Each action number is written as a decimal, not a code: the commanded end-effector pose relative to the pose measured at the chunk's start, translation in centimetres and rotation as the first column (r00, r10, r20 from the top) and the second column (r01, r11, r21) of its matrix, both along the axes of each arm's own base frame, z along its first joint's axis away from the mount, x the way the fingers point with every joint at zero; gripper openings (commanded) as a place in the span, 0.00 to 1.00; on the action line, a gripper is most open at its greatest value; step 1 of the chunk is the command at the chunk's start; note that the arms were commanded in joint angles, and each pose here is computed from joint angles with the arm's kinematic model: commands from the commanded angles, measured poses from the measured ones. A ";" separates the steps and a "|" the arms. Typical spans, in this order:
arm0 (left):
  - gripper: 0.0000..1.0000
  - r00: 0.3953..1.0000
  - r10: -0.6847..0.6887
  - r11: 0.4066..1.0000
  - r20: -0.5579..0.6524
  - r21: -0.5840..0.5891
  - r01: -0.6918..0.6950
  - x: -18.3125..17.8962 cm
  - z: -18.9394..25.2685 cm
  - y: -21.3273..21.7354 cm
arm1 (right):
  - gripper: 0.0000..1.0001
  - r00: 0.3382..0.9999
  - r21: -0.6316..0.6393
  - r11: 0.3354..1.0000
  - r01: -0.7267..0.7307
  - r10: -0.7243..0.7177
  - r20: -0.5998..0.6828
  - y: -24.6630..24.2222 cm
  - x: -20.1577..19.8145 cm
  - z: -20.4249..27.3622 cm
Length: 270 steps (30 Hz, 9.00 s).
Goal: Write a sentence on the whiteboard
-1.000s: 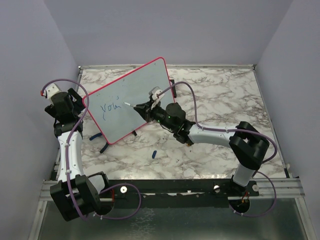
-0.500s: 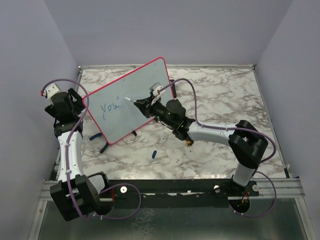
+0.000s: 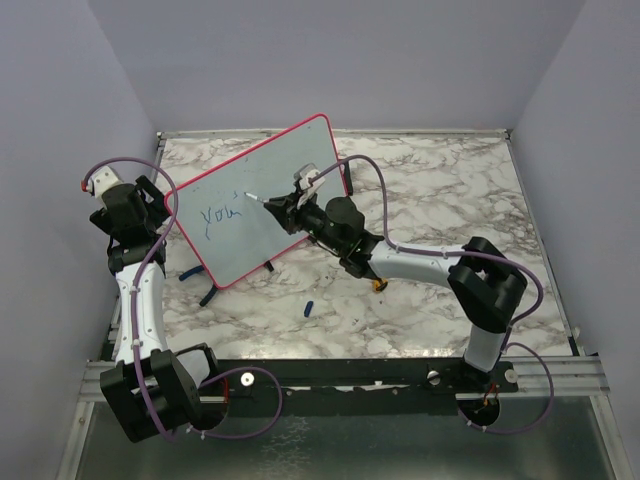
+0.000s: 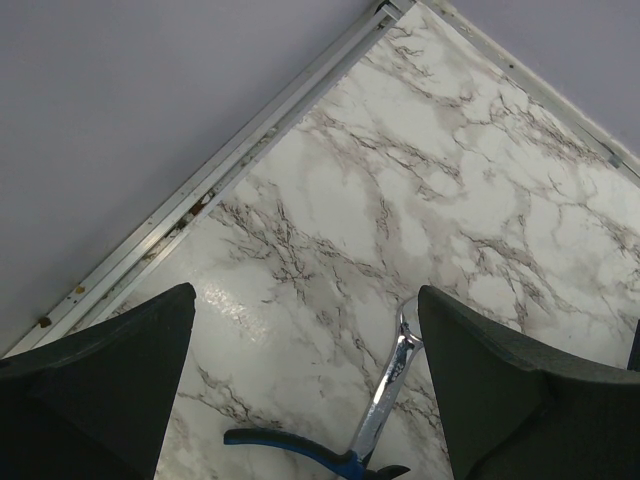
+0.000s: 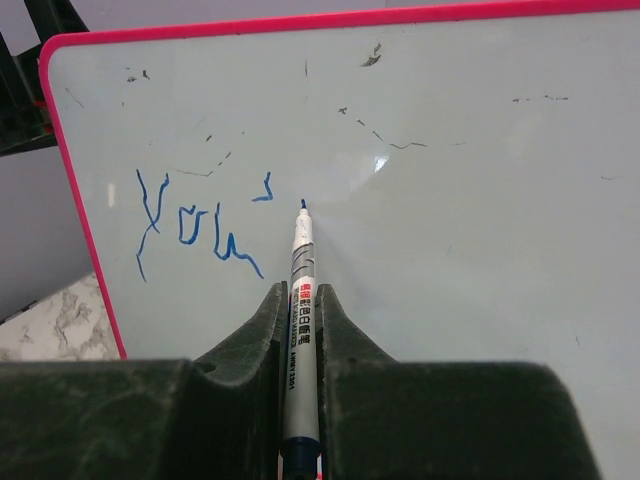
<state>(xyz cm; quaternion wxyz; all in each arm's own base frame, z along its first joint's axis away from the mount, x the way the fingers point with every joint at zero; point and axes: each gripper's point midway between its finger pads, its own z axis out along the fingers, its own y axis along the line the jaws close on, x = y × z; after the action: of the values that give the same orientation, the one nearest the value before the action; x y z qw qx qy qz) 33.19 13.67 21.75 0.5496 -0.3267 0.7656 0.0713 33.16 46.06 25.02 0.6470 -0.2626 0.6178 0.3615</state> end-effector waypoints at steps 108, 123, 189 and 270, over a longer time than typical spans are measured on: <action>0.93 1.000 -0.030 1.000 0.004 -0.004 0.030 0.2 -0.3 -0.4 | 0.01 0.999 -0.019 1.000 0.010 -0.011 -0.043 -1.6 0.9 -1.9; 0.93 1.000 -0.031 1.000 0.006 -0.002 0.031 0.1 -0.3 -0.4 | 0.01 0.990 -0.044 0.993 0.110 -0.113 -0.080 -3.2 2.3 -3.3; 0.92 0.999 -0.043 0.999 0.012 -0.010 0.043 0.4 -0.2 -0.6 | 0.00 0.975 -0.089 0.984 0.156 -0.168 -0.144 -4.4 2.3 -6.5; 0.92 0.998 -0.069 0.997 -0.013 -0.024 0.069 0.9 -1.1 -0.9 | 0.00 0.998 -0.025 0.999 0.030 -0.032 -0.060 -7.0 5.4 -1.3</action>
<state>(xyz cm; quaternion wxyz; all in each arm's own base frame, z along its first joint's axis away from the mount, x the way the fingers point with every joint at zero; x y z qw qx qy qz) 33.76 12.89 20.66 0.5401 -0.3151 0.7788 0.0502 37.77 38.63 23.75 0.6293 -0.2537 0.6455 0.3507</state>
